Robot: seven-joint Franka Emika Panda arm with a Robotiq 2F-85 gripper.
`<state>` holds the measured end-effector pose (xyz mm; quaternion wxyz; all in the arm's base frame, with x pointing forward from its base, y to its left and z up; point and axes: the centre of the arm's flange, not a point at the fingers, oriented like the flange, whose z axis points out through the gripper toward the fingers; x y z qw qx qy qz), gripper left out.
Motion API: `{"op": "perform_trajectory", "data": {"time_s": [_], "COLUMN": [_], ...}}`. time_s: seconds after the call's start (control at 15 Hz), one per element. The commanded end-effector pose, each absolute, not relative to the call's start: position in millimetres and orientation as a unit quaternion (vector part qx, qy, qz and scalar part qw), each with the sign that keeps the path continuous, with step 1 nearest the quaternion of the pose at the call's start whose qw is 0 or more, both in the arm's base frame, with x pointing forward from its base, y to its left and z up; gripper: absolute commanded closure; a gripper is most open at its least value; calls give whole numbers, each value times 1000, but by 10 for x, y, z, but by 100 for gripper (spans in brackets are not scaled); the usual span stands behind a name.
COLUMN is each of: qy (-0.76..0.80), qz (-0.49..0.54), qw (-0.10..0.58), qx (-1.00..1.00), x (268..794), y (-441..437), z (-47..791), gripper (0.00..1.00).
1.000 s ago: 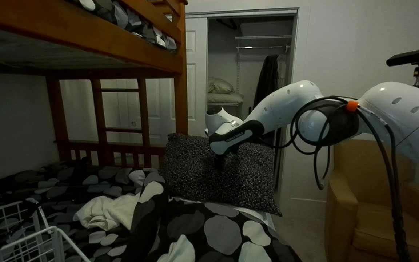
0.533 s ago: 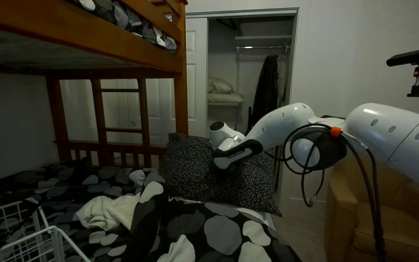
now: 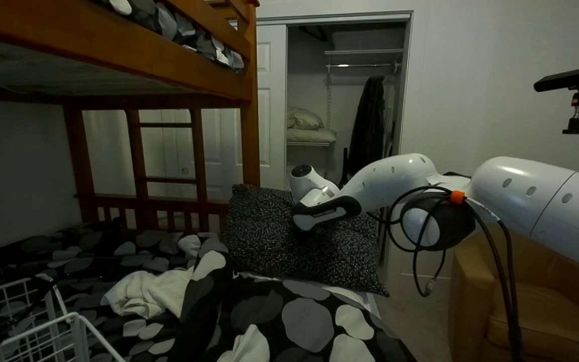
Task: Pick up the black pillow and put it on the white rack
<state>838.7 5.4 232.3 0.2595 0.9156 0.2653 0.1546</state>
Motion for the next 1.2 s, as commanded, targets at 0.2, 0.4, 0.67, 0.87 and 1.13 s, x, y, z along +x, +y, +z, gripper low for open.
{"op": "perform_trajectory", "data": {"time_s": [0.2,0.4,0.67,0.87,1.13], "qy": [248,247,286,324,366], "qz": [172,177,265,352,284], "qw": [222,207,182,179,219], "qx": [927,930,903,860,859], "x": [8616,8564,8228,7946,7928], "y": [131,152,361,499,555], "z": [2382,2446,3072,3699,3974], "gripper": [100,100,100,100,75]}}
